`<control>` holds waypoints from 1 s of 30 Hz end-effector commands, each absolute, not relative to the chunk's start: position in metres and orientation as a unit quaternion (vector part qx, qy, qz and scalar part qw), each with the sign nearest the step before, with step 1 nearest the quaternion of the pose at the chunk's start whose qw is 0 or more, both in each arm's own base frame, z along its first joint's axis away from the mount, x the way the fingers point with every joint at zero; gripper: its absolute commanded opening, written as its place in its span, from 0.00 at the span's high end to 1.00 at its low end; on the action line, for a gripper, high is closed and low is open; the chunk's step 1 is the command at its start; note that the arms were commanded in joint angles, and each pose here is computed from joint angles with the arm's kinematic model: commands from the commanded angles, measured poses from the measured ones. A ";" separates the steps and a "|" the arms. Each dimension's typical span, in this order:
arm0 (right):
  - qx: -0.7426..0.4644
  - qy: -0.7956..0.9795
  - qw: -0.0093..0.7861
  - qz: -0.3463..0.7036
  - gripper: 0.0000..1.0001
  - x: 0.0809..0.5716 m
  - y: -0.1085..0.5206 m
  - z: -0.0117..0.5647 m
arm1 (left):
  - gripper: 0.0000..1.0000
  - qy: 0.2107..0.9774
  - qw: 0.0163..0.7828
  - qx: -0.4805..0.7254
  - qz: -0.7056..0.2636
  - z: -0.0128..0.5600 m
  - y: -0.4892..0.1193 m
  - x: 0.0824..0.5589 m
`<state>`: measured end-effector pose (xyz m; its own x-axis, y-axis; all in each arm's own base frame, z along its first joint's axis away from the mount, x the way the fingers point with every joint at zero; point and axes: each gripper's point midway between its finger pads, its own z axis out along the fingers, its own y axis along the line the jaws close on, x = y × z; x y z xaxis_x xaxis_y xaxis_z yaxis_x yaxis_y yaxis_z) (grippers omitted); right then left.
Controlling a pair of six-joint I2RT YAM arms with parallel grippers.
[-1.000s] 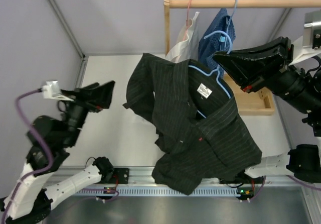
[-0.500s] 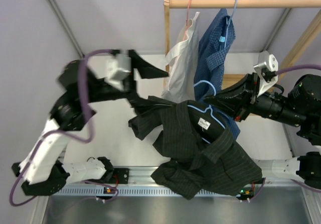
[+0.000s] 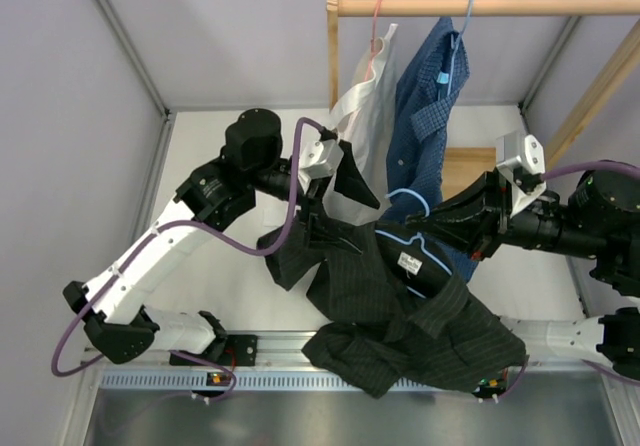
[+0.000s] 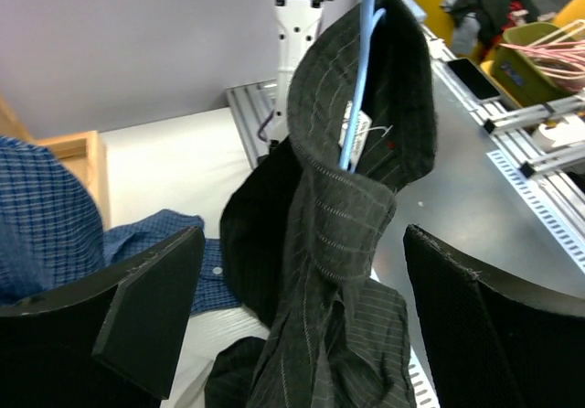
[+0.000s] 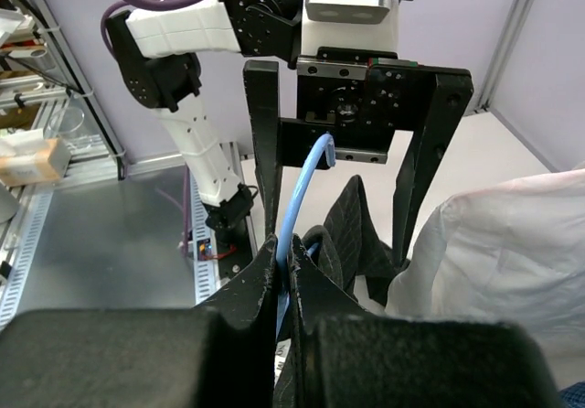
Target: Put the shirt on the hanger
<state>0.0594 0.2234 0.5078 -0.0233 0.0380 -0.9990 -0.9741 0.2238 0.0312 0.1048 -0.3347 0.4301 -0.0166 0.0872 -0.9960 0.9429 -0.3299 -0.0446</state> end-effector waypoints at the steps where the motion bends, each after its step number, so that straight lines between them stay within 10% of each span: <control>1: -0.428 0.528 0.569 0.463 1.00 0.059 0.227 0.518 | 0.08 0.391 0.356 0.614 -0.586 0.426 -0.337 0.095; 7: -0.415 0.514 0.587 0.468 1.00 0.062 0.228 0.526 | 0.25 0.397 0.322 0.613 -0.602 0.413 -0.345 0.095; 12: -0.414 0.513 0.589 0.468 1.00 0.063 0.230 0.525 | 1.00 0.398 0.325 0.615 -0.598 0.410 -0.349 0.095; 15: -0.411 0.521 0.586 0.466 1.00 0.064 0.229 0.519 | 1.00 0.380 0.343 0.627 -0.588 0.410 -0.345 0.090; 17: -0.415 0.541 0.574 0.453 0.69 0.064 0.222 0.505 | 1.00 0.372 0.359 0.630 -0.580 0.415 -0.338 0.085; 18: -0.411 0.557 0.574 0.438 0.35 0.068 0.217 0.497 | 1.00 0.378 0.364 0.627 -0.575 0.412 -0.337 0.086; 19: -0.407 0.568 0.573 0.429 0.27 0.069 0.207 0.490 | 1.00 0.379 0.370 0.627 -0.572 0.412 -0.335 0.085; 30: -0.435 0.656 0.467 0.403 0.25 0.025 0.125 0.395 | 1.00 0.397 0.391 0.621 -0.552 0.415 -0.320 0.080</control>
<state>0.0380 0.1289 0.4470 -0.0874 -0.0253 -0.9959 -0.9425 0.3259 0.0745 0.0829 -0.3227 0.4002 0.0209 0.1117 -0.9935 0.9300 -0.3669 -0.0217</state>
